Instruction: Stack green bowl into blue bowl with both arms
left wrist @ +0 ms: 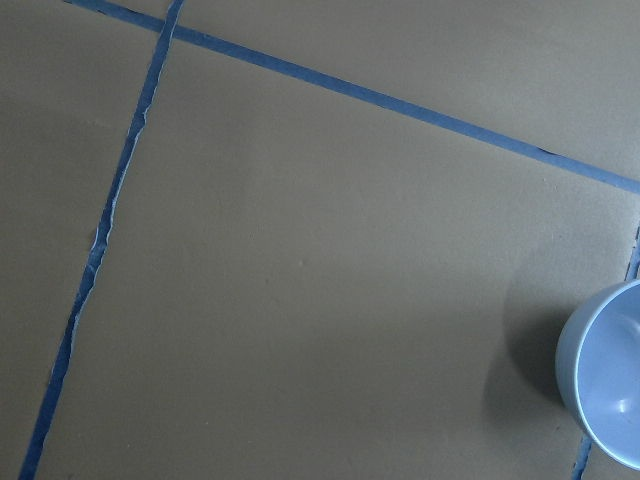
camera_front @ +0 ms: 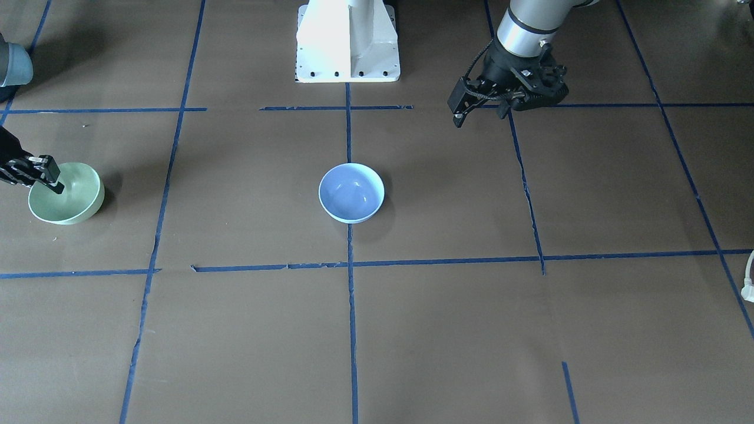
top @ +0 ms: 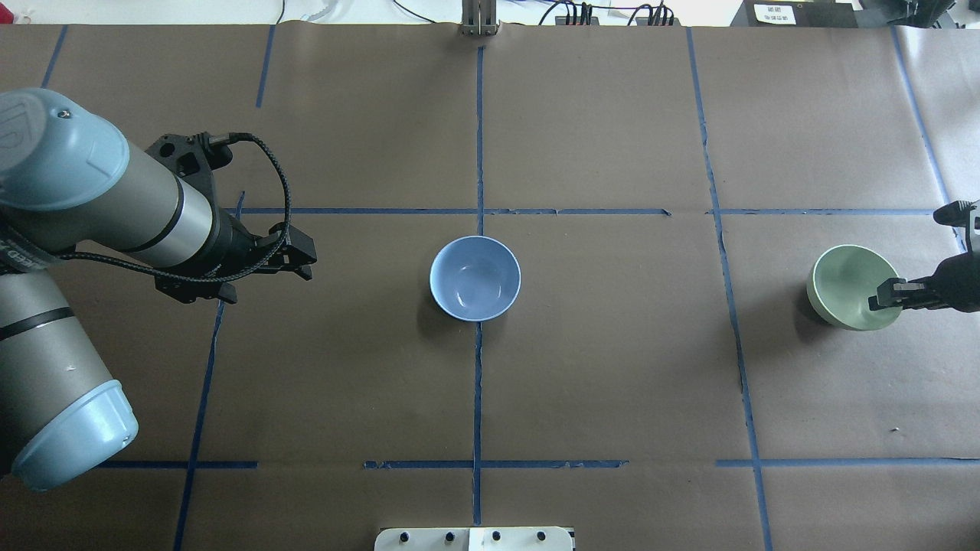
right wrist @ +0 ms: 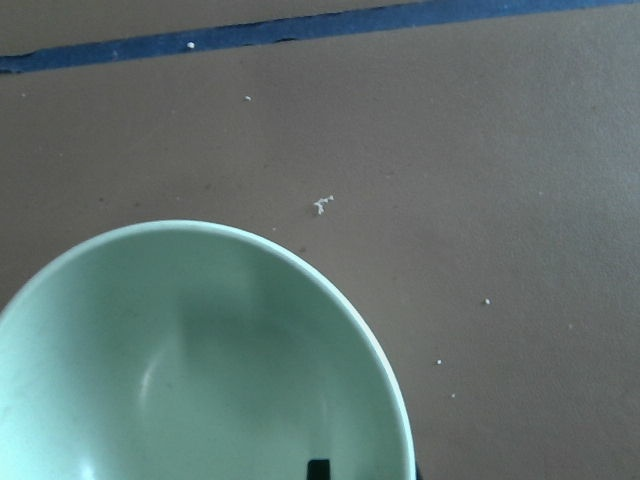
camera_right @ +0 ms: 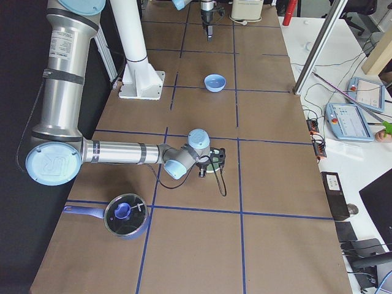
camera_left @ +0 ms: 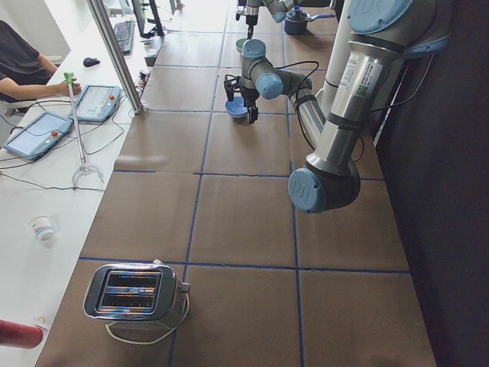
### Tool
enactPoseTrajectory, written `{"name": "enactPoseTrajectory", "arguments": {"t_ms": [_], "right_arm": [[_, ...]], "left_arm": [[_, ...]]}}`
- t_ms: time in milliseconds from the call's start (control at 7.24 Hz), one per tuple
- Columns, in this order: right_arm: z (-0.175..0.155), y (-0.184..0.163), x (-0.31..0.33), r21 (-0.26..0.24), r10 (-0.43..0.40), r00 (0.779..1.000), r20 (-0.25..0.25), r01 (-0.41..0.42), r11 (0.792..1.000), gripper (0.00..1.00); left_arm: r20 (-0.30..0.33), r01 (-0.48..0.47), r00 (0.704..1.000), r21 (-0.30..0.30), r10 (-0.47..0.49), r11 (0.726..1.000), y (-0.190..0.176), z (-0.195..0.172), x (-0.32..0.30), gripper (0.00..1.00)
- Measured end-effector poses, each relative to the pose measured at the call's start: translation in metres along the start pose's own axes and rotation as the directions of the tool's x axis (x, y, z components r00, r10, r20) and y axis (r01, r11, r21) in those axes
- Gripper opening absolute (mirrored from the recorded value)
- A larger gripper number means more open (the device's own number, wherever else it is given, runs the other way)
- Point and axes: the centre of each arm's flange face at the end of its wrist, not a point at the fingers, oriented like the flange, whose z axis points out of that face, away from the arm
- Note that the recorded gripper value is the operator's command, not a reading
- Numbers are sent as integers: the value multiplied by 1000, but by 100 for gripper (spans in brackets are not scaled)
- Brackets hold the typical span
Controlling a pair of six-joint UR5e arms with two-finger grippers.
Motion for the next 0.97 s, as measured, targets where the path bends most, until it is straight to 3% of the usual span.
{"name": "enactPoseTrajectory", "arguments": {"t_ms": [276,415,691,967], "right_arm": [[-12,-3,-19,17,13,999,30,-14,1000,0],[-26,-9,-45,40,38,997,72,-41,998,0],[-50,-41,-136,51,114,970,213,-128,990,1],[-51,-64,-268,-10,165,922,350,-172,985,1]], "left_arm": [[1,0,1000,0,0,1000,0,1,0,100],[3,0,1000,0,0,1000,0,2,0,100],[11,3,1000,1,-3,1000,-1,4,-4,100],[43,-10,999,5,10,1000,-5,13,-20,100]]}}
